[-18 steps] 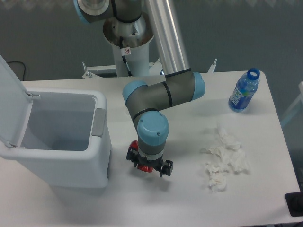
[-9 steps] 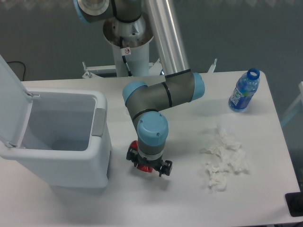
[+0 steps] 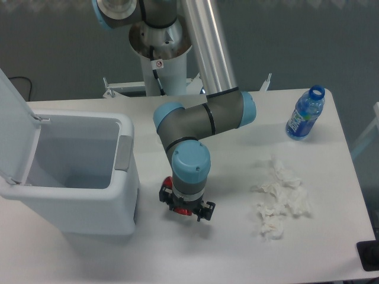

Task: Pick up the cans
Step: 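Close the gripper fingers on the crushed red can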

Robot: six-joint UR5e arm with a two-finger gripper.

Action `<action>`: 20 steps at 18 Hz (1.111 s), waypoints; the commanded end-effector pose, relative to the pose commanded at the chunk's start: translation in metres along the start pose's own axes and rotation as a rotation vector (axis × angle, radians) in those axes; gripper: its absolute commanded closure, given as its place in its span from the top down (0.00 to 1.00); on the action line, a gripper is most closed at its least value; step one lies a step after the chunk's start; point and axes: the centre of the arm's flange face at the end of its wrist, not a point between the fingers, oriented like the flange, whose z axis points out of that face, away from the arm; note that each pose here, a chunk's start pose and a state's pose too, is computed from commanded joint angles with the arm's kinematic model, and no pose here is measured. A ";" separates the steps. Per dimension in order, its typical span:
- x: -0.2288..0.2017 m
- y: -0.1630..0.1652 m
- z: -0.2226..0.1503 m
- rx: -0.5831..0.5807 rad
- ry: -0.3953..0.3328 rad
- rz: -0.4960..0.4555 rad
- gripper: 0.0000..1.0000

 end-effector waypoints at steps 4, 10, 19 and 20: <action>0.004 0.005 -0.001 -0.010 0.001 -0.005 0.87; 0.006 0.006 0.003 -0.014 0.007 -0.010 0.88; 0.005 0.005 0.004 -0.012 0.009 -0.005 0.79; 0.005 0.005 0.003 -0.011 0.008 -0.005 0.76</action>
